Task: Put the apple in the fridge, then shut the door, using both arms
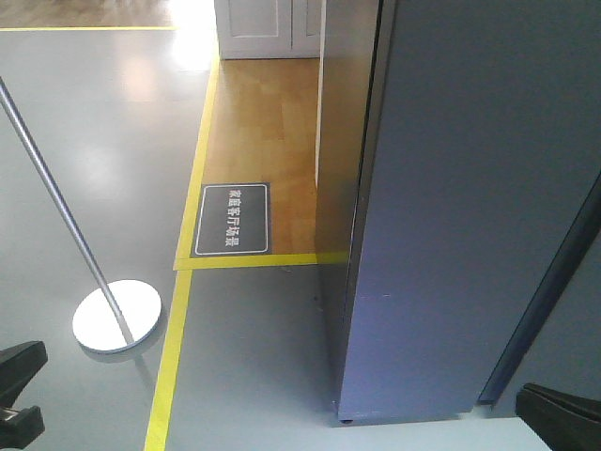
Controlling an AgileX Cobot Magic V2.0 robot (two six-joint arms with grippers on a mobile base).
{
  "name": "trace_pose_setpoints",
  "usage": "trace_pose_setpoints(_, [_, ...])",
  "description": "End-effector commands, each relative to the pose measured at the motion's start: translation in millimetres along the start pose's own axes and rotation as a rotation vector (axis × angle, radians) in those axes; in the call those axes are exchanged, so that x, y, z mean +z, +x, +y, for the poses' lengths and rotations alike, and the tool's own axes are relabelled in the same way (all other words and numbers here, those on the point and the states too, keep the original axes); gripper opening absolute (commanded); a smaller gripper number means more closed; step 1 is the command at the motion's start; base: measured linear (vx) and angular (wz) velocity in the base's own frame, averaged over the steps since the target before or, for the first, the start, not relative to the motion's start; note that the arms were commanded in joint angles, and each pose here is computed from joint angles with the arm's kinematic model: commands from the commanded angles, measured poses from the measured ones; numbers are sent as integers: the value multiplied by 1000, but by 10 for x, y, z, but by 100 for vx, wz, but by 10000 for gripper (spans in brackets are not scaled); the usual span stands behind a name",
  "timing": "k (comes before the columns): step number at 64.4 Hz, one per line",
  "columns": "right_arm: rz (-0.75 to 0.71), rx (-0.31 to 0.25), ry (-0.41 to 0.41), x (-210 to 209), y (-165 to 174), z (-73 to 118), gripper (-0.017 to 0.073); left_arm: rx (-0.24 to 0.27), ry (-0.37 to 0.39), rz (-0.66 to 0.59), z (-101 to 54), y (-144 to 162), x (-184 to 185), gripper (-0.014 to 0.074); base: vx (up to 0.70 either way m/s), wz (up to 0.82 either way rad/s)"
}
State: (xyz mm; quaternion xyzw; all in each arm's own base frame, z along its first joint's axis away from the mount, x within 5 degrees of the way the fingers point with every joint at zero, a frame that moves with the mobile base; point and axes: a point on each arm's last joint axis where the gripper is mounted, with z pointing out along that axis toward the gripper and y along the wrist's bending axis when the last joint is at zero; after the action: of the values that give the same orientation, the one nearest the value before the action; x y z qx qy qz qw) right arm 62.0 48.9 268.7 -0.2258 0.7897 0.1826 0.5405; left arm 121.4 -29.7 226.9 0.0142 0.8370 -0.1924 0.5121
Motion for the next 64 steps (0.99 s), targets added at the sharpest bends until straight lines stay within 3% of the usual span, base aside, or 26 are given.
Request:
trace_pose_setpoints(1, [-59,8,20,-26,-116,-14,-6,-9,-3,-42,-18,-105,-16,-6,0,0])
trace_pose_setpoints(11, [-59,8,20,-26,-116,-14,-6,-25,-4,-44,-16,-107,-16,-6,0,0])
trace_pose_setpoints(22, [-59,8,20,-26,-116,-14,-6,-91,-16,-44,-7,-104,-26,-6,0,0])
trace_pose_setpoints(33, [-59,8,20,-26,-116,-14,-6,-165,-94,-38,36,-69,-115,-6,0,0])
trace_pose_setpoints(36, [-59,8,20,-26,-116,-14,-6,-214,-121,-58,50,-71,-158,-6,0,0])
trace_pose_setpoints(42, [-59,8,20,-26,-116,-14,-6,-231,-160,-129,61,-94,-265,-6,0,0])
trace_pose_setpoints(47, [-59,8,20,-26,-116,-14,-6,-203,-183,-181,63,-110,-348,-6,0,0])
trace_pose_setpoints(58, [-59,8,20,-26,-116,-14,-6,-31,-223,-292,53,-79,-531,-6,0,0])
trace_pose_setpoints(64, [-59,8,20,-26,-116,-14,-6,-5,-226,-370,75,39,-579,-6,0,0])
